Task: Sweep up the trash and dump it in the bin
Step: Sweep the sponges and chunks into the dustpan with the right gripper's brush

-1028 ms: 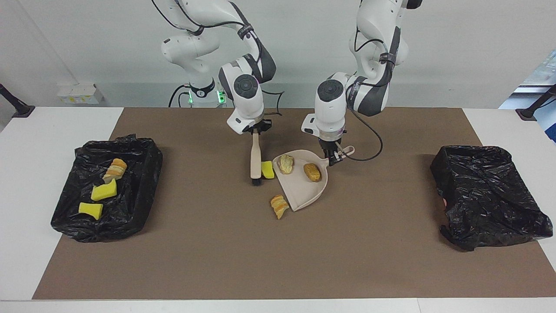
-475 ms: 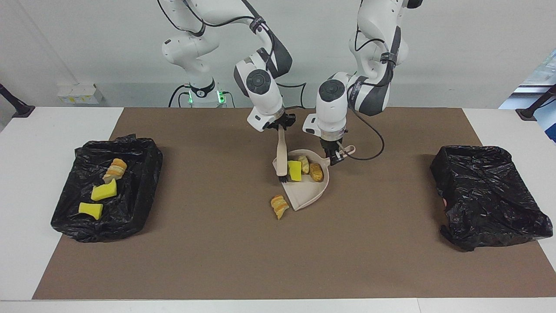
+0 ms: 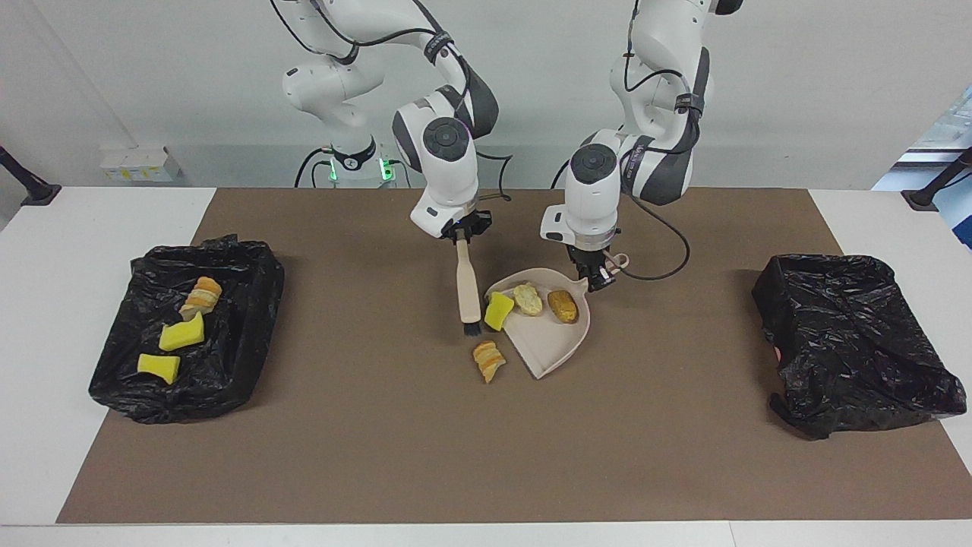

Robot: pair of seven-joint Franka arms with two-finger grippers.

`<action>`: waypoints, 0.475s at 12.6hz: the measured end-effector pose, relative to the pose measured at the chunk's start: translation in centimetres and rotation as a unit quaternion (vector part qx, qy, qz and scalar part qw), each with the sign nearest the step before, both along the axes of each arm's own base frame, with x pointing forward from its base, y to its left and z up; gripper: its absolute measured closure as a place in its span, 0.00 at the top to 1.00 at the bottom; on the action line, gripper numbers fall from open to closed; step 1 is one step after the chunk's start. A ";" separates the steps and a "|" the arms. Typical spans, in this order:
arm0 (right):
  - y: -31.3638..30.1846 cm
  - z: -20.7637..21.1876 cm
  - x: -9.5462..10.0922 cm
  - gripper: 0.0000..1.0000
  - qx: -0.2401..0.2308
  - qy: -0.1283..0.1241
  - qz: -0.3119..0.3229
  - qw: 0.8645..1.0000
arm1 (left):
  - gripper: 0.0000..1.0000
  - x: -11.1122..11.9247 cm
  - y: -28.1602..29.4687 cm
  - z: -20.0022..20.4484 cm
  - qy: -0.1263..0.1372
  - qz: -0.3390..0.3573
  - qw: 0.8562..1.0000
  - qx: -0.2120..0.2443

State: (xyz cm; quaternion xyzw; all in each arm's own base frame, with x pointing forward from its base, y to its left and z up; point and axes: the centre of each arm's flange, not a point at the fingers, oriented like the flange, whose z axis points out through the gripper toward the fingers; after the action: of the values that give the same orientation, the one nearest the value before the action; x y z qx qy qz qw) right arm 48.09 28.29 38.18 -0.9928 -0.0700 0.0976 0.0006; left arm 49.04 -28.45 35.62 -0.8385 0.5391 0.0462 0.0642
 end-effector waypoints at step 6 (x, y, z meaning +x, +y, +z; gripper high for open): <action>-0.5 -2.8 7.5 0.26 -0.043 -0.005 0.072 0.996 | 0.31 0.0 0.1 0.0 0.000 0.002 1.000 0.000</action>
State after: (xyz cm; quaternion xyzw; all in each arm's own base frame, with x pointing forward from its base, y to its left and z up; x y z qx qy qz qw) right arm 55.59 27.81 35.38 -0.9848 -0.1371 0.0950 -0.0494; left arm 49.08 -28.39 35.62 -0.8396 0.5374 0.0462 0.0642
